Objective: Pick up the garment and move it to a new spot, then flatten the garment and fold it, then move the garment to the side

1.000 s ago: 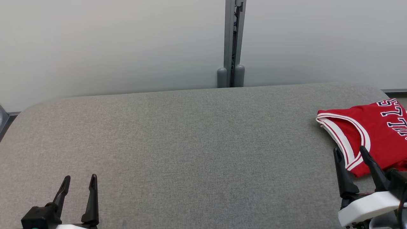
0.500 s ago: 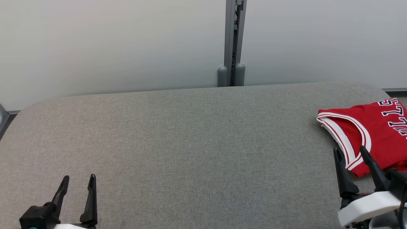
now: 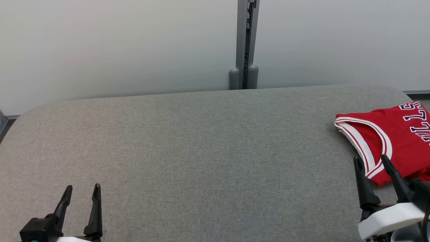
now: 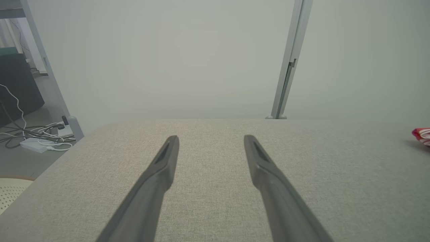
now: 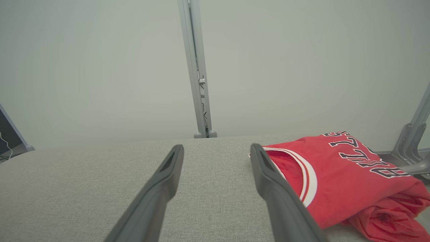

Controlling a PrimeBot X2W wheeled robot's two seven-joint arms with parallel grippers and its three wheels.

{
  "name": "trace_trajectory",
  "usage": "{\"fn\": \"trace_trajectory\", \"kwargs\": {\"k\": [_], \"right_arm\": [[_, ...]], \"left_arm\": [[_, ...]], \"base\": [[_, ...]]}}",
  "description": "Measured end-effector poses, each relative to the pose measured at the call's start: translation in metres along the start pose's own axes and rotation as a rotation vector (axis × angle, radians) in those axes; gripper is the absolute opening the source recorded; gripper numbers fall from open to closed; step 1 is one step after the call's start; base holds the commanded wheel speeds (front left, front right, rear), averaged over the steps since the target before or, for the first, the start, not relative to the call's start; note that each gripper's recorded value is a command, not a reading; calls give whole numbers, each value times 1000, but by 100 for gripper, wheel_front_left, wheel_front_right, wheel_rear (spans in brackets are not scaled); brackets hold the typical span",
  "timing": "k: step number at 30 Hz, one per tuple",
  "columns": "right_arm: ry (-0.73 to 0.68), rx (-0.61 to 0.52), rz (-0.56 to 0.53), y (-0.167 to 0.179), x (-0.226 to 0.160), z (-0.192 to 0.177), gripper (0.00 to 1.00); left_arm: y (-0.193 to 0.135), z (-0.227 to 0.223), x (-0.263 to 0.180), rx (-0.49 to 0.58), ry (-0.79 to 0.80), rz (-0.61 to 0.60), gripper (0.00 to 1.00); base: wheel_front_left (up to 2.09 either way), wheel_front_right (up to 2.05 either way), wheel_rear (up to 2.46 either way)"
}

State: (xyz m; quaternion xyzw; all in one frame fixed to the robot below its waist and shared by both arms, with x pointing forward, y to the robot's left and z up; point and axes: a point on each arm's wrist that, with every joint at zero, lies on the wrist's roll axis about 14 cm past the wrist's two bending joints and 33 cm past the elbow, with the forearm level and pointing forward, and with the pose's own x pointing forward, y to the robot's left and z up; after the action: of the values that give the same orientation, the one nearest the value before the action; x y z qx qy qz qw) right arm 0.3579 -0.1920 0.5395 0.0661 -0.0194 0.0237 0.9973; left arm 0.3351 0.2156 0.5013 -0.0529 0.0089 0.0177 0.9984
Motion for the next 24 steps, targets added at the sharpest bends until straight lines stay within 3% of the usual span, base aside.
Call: {"fn": "trace_trajectory", "kwargs": {"k": [4, 5, 13, 24], "right_arm": [[0, 1, -5, -2, -1, 0, 100], [2, 3, -6, -2, -1, -1, 0], [99, 89, -46, -11, -7, -29, 0], [138, 277, -111, -33, -1, -34, 0]], "left_arm": [[1, 0, 0, 2, 0, 2, 100], [1, -1, 0, 2, 2, 3, 0], [-8, -25, -9, -101, 76, 13, 0], [-20, -27, 0, -303, 84, 7, 0]], "base": [[0, 0, 0], [0, 0, 0], [0, 0, 0], [0, 0, 0]]}}
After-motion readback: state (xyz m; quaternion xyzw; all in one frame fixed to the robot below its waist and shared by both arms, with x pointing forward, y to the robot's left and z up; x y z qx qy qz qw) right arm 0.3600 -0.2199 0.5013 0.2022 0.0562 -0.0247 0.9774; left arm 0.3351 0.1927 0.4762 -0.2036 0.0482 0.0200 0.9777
